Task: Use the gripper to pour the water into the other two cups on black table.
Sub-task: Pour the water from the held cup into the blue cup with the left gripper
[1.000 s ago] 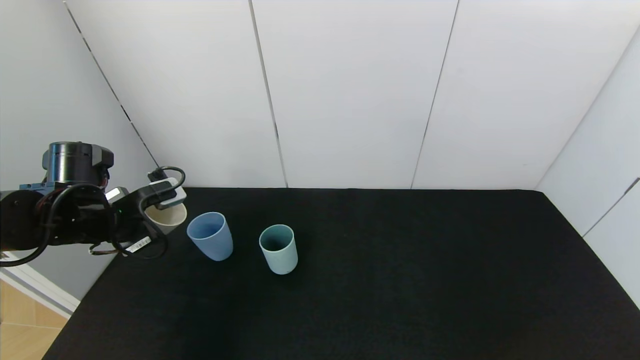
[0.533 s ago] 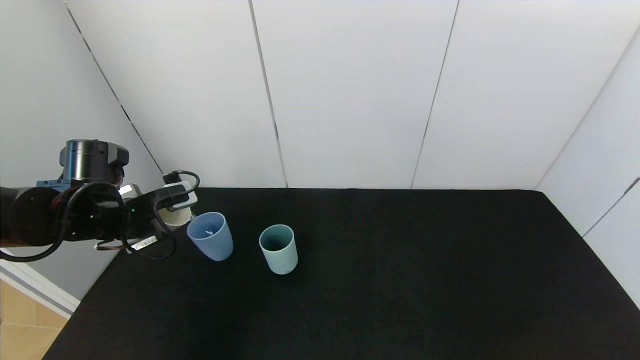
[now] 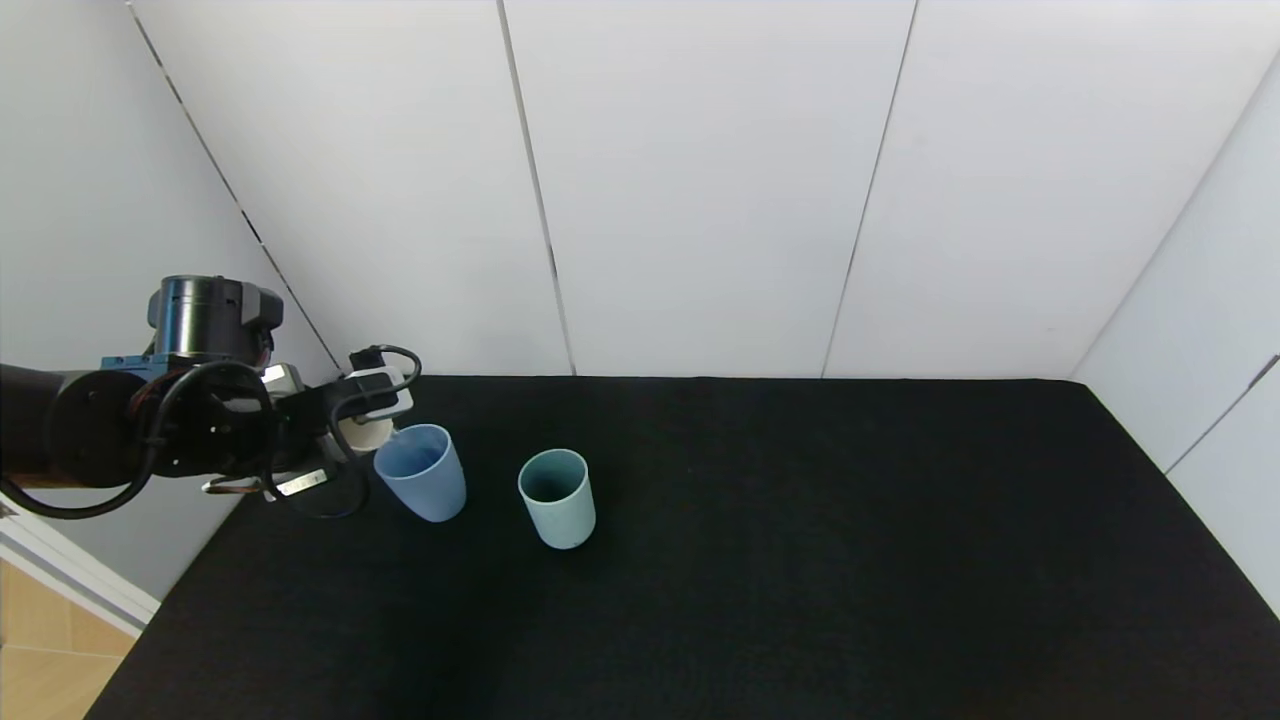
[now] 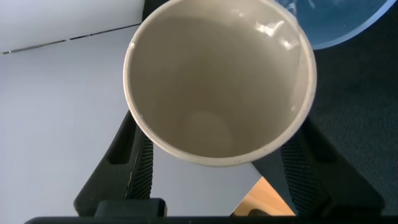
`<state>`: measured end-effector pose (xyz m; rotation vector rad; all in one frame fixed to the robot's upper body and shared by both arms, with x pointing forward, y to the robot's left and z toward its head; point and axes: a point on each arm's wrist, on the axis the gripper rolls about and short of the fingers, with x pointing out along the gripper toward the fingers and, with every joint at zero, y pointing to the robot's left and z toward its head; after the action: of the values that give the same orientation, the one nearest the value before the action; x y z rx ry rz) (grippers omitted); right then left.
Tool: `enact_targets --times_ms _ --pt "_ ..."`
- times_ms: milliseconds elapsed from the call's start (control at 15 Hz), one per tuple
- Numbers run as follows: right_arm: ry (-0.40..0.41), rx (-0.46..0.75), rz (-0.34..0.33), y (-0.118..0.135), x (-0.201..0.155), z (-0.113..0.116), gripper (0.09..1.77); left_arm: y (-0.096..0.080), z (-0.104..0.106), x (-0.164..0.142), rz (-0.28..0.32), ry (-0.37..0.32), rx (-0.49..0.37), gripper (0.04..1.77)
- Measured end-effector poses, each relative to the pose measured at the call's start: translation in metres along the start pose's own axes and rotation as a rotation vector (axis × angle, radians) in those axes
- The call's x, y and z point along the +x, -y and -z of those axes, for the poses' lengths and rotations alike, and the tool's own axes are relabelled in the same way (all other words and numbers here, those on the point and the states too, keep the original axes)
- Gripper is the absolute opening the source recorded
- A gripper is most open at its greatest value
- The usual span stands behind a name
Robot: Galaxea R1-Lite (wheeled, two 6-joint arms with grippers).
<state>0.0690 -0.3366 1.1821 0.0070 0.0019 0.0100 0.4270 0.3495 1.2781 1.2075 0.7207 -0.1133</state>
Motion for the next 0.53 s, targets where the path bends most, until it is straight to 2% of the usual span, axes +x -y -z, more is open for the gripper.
enact_targets --times_ms 533 --pt "0.000 0.000 0.000 0.0000 0.0000 0.0000 1.71 -0.0009 -0.0019 -0.0024 -0.006 0.010 -0.001 1.19"
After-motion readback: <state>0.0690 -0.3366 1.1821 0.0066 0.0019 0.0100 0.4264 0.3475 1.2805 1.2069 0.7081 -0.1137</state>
